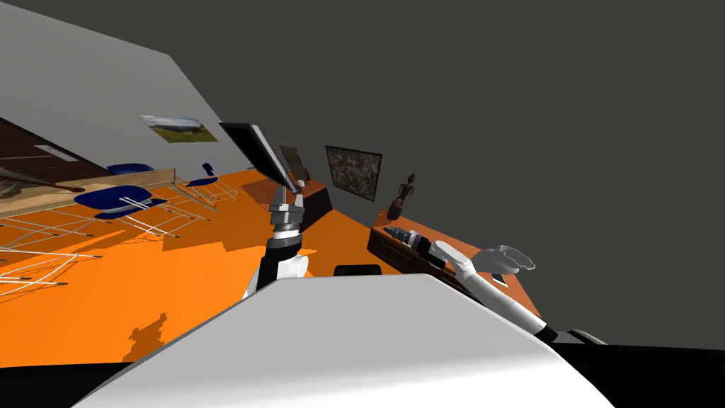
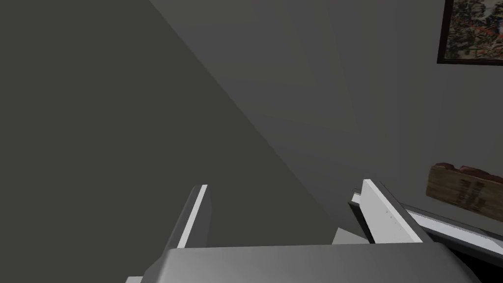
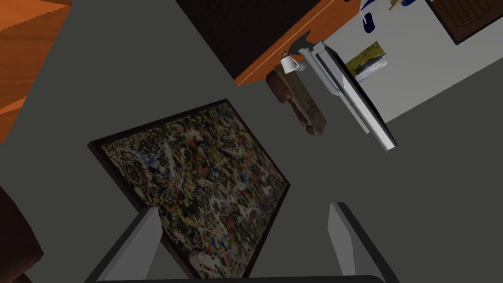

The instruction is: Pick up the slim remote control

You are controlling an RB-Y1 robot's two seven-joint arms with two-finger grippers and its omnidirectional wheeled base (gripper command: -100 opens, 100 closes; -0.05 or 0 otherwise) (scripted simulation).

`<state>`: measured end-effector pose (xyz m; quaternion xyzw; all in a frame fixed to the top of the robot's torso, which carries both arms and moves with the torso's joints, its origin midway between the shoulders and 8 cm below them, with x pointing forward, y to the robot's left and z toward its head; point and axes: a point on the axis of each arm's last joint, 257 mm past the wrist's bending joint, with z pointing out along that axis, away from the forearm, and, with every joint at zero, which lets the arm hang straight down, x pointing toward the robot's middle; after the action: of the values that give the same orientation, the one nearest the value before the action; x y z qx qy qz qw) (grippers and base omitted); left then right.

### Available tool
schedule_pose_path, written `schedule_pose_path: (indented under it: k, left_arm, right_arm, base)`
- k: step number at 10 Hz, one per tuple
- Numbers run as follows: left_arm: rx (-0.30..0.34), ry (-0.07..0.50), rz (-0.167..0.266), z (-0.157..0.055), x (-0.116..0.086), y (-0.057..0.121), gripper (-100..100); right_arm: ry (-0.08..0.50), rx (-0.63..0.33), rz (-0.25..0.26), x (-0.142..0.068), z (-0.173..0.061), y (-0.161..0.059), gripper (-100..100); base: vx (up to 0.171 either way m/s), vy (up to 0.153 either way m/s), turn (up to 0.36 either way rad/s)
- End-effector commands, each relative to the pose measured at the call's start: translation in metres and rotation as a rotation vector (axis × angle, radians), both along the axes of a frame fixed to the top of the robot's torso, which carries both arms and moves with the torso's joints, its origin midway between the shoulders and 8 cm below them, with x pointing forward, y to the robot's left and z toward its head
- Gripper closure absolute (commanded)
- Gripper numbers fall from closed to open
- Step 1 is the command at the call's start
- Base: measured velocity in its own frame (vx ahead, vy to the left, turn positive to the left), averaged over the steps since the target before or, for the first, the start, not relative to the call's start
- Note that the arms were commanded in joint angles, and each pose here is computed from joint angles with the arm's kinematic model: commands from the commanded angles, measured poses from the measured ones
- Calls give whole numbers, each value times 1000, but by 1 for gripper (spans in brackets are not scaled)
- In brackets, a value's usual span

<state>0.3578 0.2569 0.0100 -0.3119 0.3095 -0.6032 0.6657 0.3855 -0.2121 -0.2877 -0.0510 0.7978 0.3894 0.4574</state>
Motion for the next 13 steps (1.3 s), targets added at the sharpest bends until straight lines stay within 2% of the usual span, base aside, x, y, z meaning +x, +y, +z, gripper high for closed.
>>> schedule_pose_path:
  k: [1,2,3,4,5,6,7,8,9,10,11,12,13]
  left_arm:
    - [0,0,0,0,0,0,0]
    - [0,0,0,0,0,0,0]
    - [0,0,0,0,0,0,0]
    - [0,0,0,0,0,0,0]
    - [0,0,0,0,0,0,0]
    - [0,0,0,0,0,0,0]
    - [0,0,0,0,0,0,0]
    - [0,0,0,0,0,0,0]
    - [0,0,0,0,0,0,0]
    - [0,0,0,0,0,0,0]
    - [0,0,0,0,0,0,0]
    - [0,0,0,0,0,0,0]
    - [0,0,0,0,0,0,0]
  right_arm:
    - [58,-73,8,-8,-30,-16,-100]
    - [57,-90,11,-9,-33,-18,-100]
    - [111,-148,11,-18,-57,-35,-100]
    - [108,-163,18,-19,-58,-36,-100]
    - [162,-220,15,-29,-81,-55,-100]
    - [159,-235,22,-30,-83,-56,-100]
    - [215,-286,16,-42,-104,-76,-100]
    - [211,-306,25,-43,-107,-77,-100]
    - [265,-358,20,-56,-126,-98,-100]
    - [262,-375,27,-57,-129,-100,-100]
    - [317,-426,20,-72,-147,-121,-100]
    - [313,-442,28,-73,-149,-122,-100]
    - [367,-494,23,-90,-167,-144,-100]
  base:
    - [-19,-35,302]
    - [-16,-35,186]
    - [-20,-32,343]
    - [-16,-34,237]
    - [-18,-35,360]
    - [-18,-41,173]
    - [-14,-38,268]
    - [-16,-49,161]
    - [-21,-48,387]
    - [-15,-49,211]
    - [-15,-51,287]
    - [-14,-49,167]
    - [-18,-51,284]
